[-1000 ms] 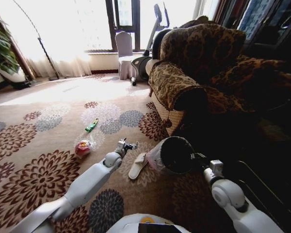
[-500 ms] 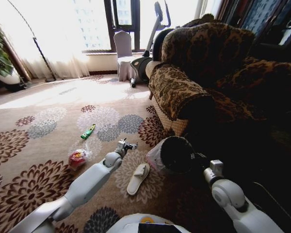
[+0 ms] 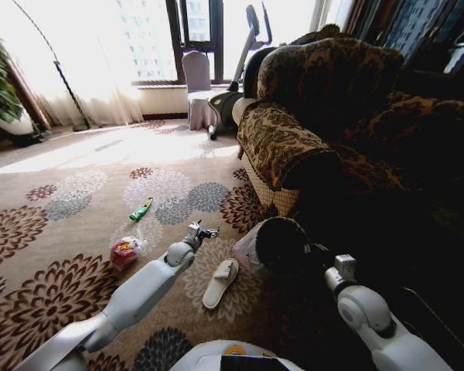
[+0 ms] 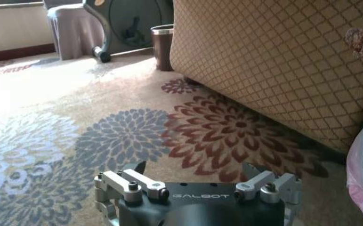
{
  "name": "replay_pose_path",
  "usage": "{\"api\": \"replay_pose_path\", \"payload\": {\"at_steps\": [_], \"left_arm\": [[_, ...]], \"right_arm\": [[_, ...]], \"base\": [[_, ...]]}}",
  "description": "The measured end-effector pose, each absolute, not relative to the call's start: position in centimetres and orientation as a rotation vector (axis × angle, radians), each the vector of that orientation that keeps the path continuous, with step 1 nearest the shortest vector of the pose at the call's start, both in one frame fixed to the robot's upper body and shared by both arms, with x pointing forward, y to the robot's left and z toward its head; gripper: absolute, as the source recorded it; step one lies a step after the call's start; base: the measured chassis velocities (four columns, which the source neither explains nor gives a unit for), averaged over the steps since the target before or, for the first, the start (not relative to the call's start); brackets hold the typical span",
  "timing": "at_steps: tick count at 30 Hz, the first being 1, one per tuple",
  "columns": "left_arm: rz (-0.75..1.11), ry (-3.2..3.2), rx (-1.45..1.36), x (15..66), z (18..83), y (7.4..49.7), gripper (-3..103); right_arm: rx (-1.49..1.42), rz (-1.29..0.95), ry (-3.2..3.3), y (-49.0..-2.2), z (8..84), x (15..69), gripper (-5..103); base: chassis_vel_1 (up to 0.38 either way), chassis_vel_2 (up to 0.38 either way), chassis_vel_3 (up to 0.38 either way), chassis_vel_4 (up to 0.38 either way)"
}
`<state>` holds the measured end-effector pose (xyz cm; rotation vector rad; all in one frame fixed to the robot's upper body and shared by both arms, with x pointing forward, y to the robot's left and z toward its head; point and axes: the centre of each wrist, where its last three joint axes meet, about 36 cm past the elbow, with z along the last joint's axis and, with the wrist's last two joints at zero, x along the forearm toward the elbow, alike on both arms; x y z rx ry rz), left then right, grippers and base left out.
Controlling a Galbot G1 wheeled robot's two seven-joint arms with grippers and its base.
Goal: Pick up the trash from the ground and place it into the trash bin.
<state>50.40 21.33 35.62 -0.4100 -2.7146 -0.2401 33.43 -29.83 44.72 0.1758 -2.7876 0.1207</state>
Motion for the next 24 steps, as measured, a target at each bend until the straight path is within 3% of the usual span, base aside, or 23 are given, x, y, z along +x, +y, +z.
{"api": "replay_pose_path", "payload": {"at_steps": [24], "left_arm": [[-0.24, -2.715, -0.41, 50.4, 35.62, 21.33, 100]], "right_arm": [[0.175, 0.121, -2.787, -29.84, 44.71, 33.43, 2]], "base": [[0.0, 0.0, 0.0, 0.0]]}}
